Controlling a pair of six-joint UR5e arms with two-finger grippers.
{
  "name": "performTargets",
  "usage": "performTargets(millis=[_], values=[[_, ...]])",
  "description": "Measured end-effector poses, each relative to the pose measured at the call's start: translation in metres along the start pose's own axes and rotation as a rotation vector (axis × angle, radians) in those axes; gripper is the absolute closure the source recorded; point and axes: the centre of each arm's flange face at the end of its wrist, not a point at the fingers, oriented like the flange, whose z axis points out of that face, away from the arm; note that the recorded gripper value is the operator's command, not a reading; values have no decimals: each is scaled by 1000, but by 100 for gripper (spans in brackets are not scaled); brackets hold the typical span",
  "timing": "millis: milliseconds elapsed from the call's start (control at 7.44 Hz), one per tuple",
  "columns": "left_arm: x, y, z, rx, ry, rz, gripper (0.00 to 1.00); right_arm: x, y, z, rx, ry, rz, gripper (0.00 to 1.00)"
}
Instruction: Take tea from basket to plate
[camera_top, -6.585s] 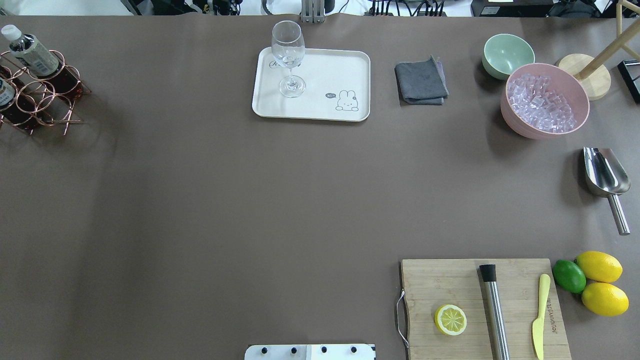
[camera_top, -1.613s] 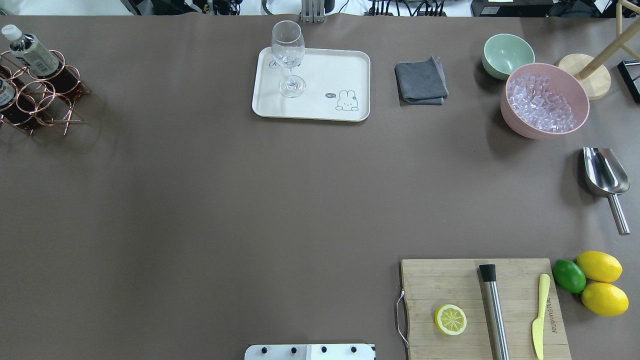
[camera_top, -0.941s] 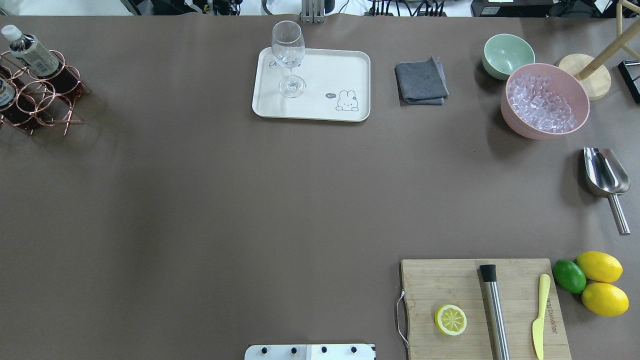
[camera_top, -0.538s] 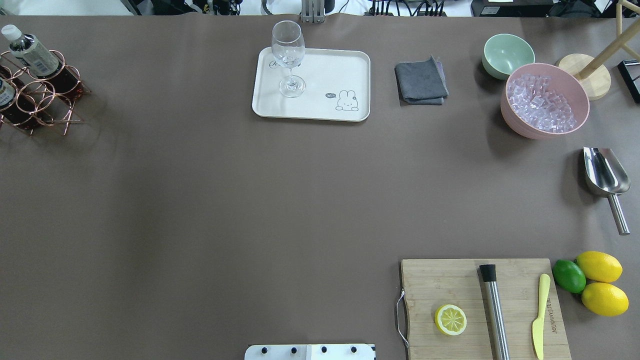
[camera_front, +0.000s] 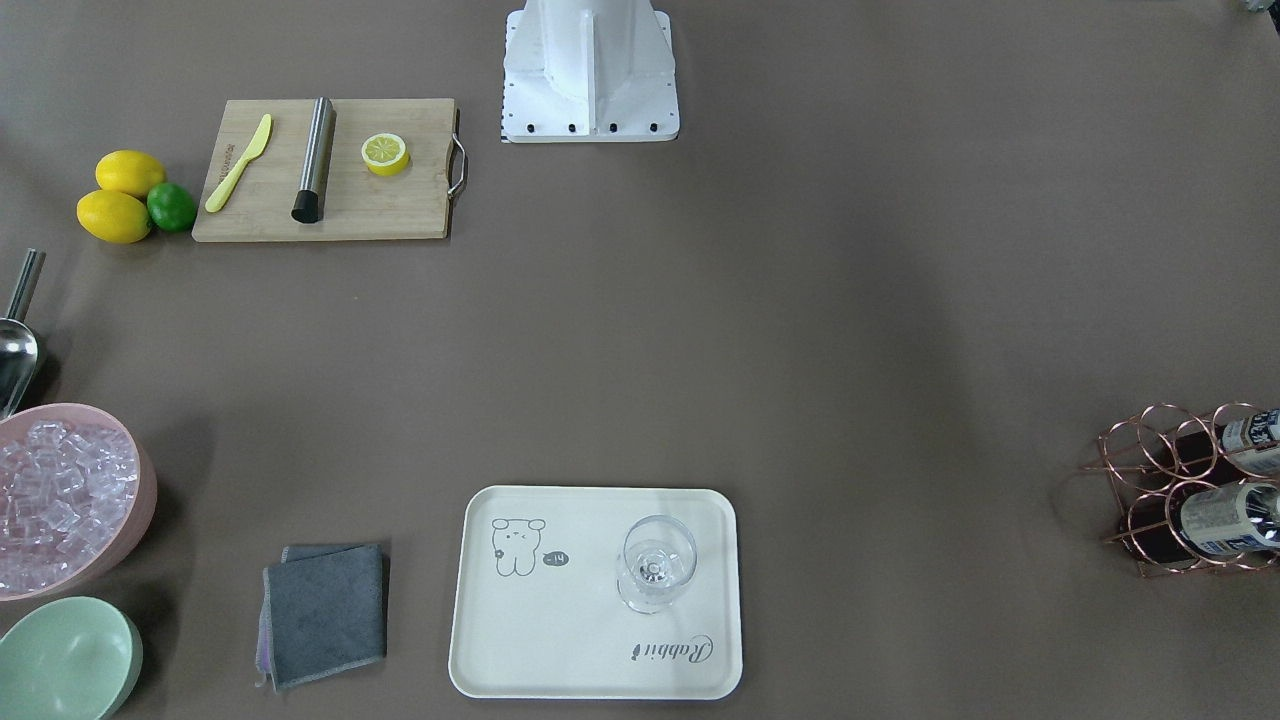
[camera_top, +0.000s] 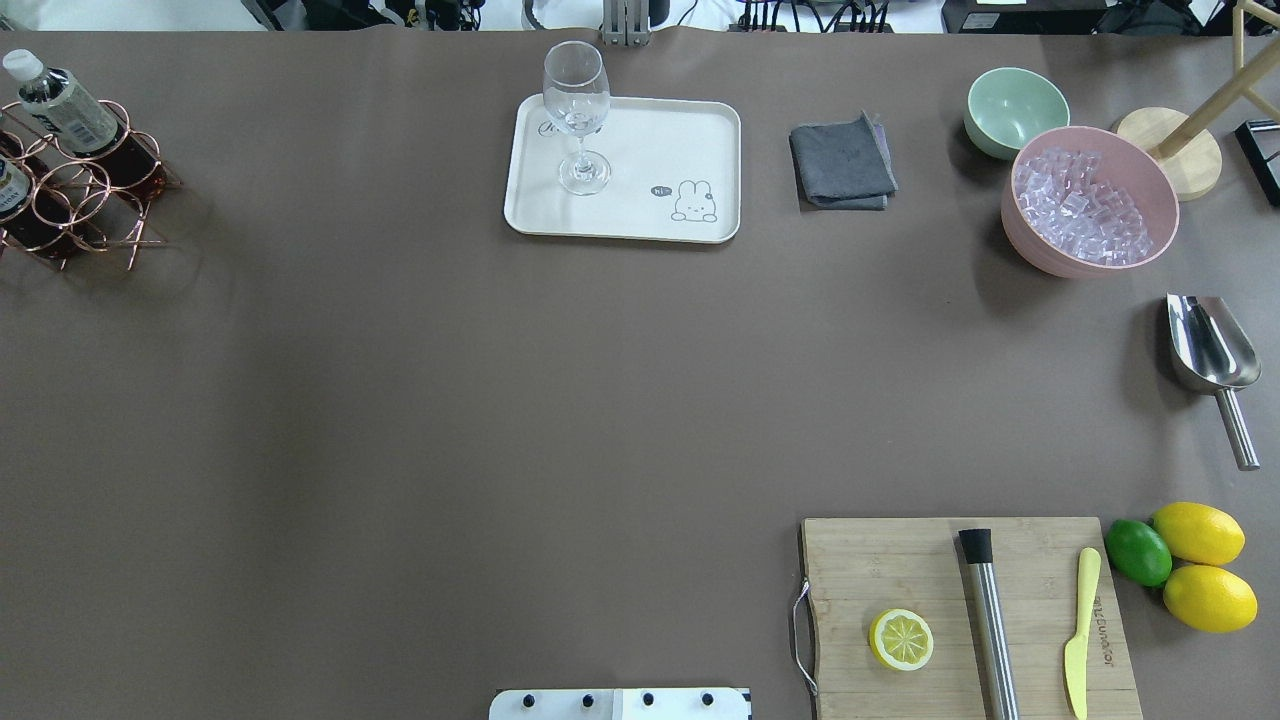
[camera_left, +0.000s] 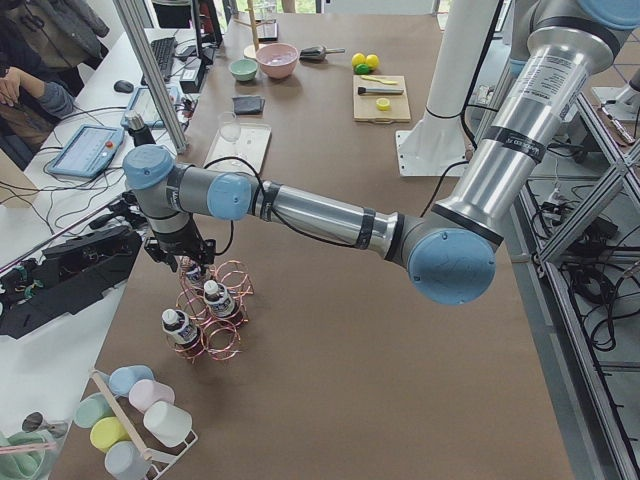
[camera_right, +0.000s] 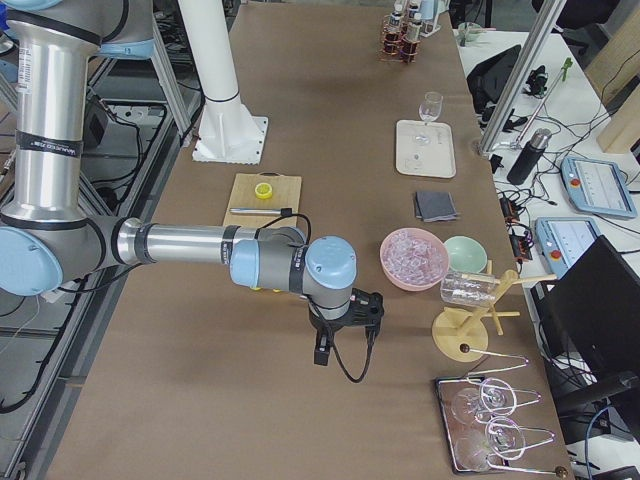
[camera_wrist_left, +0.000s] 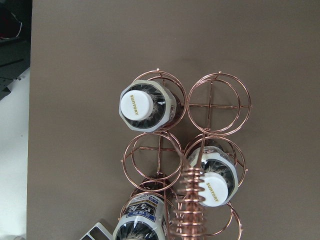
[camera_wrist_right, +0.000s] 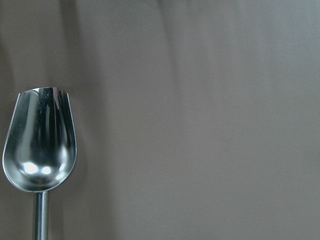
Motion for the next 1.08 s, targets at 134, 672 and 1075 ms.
performTargets(millis=[134,672,1075], values=[[6,-1,1,0,-2,7,100,-2,-2,-2,4,-3,-3,0],[12,-4,-3,-1,-25,33,100,-9,-5,-7,14,-24,-12,0],[14,-16,-19,-9,-62,58,100,-12,-4,-11,21,-25,-18,0]])
